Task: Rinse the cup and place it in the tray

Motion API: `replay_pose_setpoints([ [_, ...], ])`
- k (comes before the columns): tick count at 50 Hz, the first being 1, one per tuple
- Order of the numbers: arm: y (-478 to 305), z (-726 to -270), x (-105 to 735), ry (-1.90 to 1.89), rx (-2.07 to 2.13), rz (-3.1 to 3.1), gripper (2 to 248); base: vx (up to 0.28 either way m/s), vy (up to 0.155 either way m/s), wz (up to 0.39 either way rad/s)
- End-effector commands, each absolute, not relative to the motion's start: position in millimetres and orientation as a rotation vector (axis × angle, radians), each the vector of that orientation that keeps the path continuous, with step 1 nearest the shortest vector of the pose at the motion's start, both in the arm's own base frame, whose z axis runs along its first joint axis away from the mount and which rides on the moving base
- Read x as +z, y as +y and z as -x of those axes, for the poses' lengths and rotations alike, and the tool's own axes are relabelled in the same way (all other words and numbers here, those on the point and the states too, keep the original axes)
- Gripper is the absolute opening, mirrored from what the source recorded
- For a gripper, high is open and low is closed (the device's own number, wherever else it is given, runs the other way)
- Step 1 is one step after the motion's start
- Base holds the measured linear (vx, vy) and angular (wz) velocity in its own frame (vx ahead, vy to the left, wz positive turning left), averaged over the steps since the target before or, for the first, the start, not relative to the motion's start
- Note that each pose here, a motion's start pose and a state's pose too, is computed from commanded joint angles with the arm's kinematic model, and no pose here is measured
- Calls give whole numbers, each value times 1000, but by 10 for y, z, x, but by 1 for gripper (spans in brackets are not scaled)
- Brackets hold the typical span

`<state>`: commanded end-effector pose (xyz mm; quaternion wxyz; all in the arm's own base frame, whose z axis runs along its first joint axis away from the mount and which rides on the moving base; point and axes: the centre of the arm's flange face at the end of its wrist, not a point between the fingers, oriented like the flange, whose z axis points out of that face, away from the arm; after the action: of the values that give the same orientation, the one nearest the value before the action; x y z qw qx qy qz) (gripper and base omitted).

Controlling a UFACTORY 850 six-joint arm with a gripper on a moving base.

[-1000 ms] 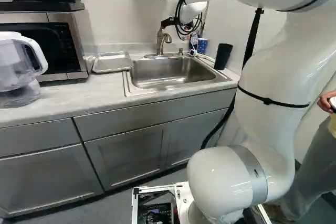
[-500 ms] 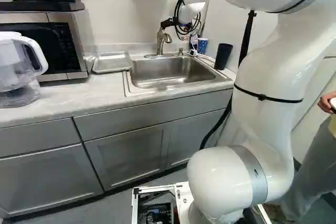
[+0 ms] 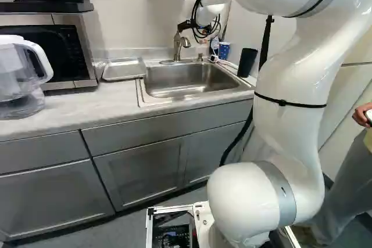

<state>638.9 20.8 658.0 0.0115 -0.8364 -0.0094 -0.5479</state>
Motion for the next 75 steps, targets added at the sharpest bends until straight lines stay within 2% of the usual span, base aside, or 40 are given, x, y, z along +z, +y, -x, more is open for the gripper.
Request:
replay_pose_setpoints([
  [24,229,-6600,6561,-32,-1720,2600,247,0,0,0],
  [75,278,-6762,6617,-38,-1833,2515,247,0,0,0],
])
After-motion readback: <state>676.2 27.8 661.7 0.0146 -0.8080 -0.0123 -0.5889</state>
